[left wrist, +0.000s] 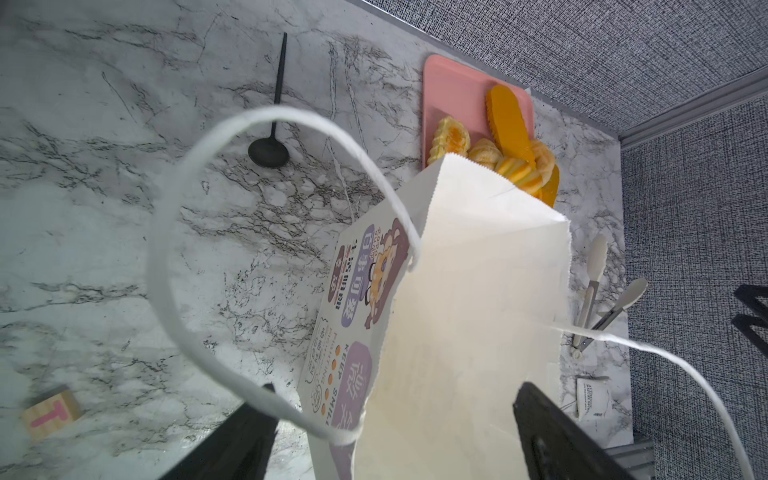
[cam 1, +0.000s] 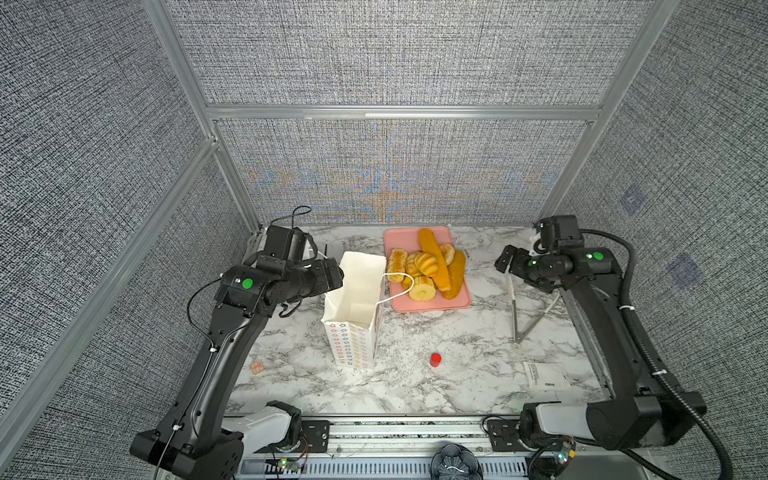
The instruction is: Place the fake bread into the paper bag
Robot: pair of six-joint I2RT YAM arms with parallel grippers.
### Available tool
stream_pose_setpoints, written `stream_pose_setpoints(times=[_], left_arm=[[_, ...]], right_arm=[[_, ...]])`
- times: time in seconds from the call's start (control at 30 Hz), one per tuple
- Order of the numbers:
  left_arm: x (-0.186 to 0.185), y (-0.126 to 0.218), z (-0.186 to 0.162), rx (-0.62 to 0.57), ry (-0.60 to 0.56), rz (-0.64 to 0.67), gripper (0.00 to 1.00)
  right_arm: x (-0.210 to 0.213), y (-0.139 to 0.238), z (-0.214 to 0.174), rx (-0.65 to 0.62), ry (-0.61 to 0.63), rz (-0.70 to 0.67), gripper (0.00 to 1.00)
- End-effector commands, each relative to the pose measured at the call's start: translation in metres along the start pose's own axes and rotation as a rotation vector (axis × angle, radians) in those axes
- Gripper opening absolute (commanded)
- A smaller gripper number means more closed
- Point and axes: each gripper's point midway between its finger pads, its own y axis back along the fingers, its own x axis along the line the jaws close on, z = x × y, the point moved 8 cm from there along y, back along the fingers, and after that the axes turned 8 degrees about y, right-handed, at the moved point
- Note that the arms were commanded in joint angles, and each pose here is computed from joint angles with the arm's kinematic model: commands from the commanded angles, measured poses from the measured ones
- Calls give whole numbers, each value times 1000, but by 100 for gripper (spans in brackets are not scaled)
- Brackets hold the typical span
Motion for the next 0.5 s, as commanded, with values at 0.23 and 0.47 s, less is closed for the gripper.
stream_pose_setpoints(times=[0.23,0.47], left_arm=[[6,-11,-3,51,-53,63,88],[8,-25,-7,74,-58,38,84]], right_arm=[[-52,-12,-31,99,-157,-57,99],[-86,-23,-52,161,-286,-115,99]])
